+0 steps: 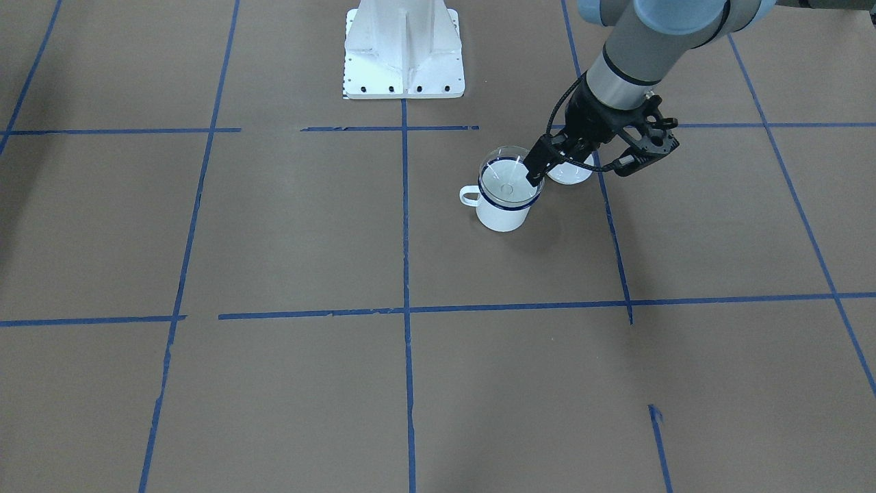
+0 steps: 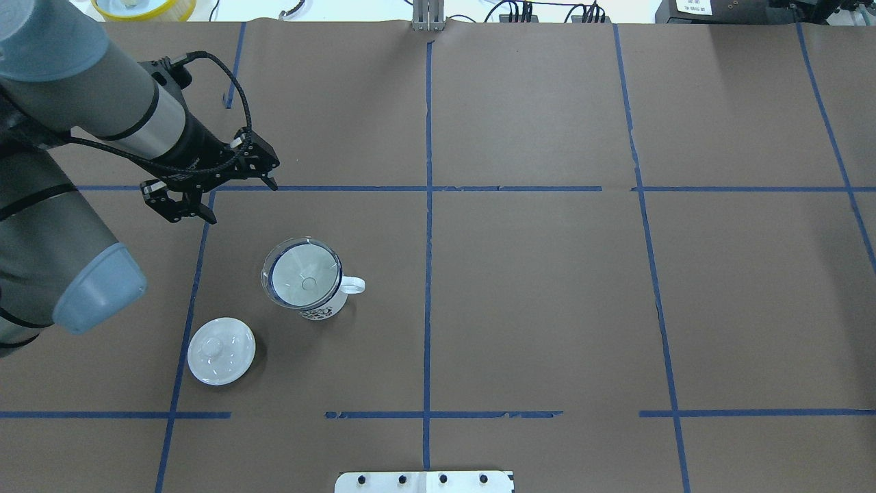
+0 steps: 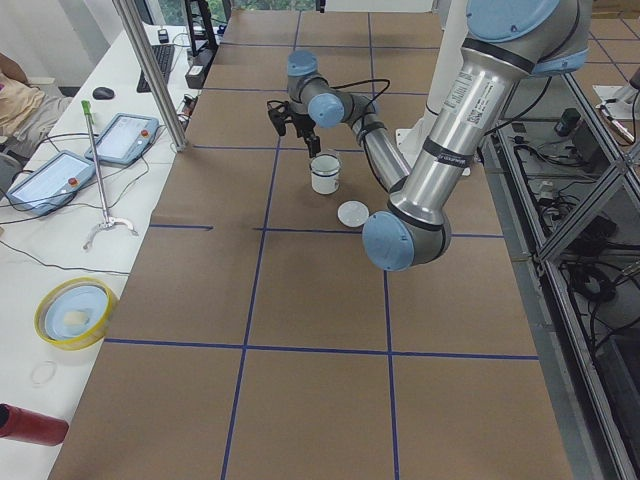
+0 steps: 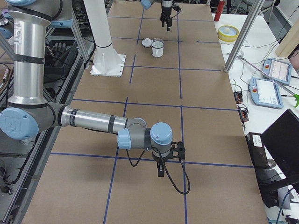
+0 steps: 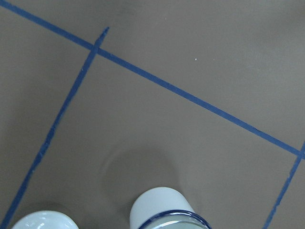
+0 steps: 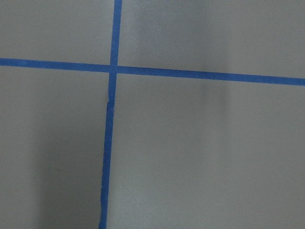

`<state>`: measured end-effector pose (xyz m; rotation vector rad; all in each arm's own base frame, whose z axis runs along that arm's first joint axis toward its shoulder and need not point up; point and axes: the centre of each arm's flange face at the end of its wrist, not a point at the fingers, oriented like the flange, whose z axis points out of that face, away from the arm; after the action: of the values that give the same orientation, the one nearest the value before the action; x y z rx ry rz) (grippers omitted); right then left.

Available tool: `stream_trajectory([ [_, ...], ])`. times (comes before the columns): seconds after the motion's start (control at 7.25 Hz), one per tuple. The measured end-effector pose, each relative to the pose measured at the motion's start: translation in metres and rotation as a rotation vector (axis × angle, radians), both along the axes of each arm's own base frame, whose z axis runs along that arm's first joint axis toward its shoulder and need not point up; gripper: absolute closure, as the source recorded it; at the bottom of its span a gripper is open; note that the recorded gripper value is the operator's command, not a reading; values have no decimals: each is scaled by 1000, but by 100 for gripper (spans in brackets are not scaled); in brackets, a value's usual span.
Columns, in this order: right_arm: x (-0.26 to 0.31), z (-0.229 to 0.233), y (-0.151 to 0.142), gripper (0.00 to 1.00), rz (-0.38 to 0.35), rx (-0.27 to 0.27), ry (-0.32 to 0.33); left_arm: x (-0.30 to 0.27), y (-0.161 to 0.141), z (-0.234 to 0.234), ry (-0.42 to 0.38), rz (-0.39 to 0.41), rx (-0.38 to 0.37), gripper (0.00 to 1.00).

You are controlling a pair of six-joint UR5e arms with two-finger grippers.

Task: Remove funnel from cup
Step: 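Move the left gripper over the glass funnel in the white mug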

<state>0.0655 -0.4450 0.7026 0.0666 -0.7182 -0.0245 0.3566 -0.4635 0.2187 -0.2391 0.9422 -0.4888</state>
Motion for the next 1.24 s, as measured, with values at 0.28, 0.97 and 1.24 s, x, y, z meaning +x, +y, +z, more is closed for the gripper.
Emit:
stream_trajectory([
  [0.28, 0, 0, 0, 0, 0, 0, 0, 32, 1, -8, -32, -6, -35, 0],
  [0.97, 0, 0, 0, 0, 0, 0, 0, 103, 22, -8, -160, 3, -13, 9],
  [1.24, 0, 0, 0, 0, 0, 0, 1, 118, 26, -5, -173, 16, -9, 26],
])
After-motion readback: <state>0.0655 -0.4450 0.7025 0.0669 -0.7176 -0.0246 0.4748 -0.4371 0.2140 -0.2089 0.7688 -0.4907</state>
